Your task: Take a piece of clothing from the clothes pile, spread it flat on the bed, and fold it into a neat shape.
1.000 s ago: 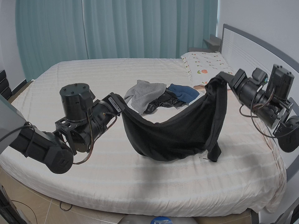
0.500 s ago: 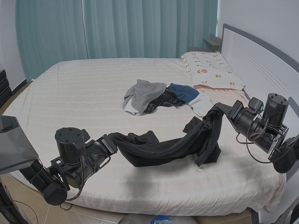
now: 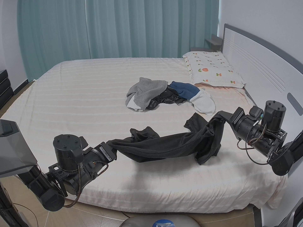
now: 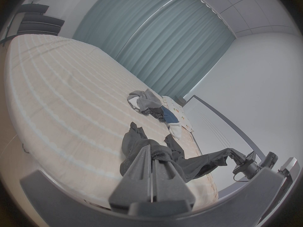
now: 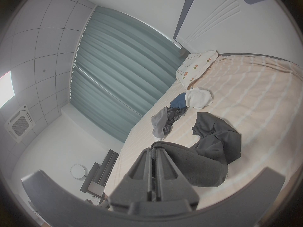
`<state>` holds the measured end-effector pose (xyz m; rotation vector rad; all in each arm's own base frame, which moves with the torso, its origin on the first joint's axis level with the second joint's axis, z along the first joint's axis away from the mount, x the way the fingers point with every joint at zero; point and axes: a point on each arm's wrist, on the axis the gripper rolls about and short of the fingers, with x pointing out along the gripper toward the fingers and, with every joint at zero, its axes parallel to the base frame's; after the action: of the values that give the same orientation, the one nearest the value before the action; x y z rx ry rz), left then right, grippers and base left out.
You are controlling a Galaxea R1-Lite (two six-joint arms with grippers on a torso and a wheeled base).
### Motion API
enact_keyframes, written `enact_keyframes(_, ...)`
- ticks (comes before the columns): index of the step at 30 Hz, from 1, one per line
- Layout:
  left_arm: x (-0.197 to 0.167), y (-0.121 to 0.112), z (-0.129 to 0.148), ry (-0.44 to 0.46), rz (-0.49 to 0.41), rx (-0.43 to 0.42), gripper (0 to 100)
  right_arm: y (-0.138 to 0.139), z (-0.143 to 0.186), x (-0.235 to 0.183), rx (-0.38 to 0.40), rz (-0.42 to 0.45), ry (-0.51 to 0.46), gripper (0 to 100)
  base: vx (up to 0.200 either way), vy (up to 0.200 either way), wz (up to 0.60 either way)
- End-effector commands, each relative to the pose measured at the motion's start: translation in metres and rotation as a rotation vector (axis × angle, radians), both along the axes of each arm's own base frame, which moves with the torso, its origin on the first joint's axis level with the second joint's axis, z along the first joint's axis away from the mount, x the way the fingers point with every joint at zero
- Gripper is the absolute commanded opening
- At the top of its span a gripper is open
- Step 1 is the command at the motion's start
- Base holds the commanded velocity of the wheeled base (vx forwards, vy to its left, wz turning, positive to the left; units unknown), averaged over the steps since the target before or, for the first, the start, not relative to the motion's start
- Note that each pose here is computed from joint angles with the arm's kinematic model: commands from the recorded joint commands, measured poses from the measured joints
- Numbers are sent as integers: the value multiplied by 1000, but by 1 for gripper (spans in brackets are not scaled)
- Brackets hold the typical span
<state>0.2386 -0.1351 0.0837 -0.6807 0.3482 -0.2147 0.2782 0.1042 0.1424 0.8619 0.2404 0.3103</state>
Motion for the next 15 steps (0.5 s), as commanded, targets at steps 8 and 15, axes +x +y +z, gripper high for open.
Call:
enact_keyframes(8,-3,2,0,5,3,4,0,-1,9,-7,10,-11,-30,0,-150,0,0)
enact_keyframes(15,-6,4,11,-32,6,-16,0,-5,21,-19,21,-7,-63,0,0,0,0)
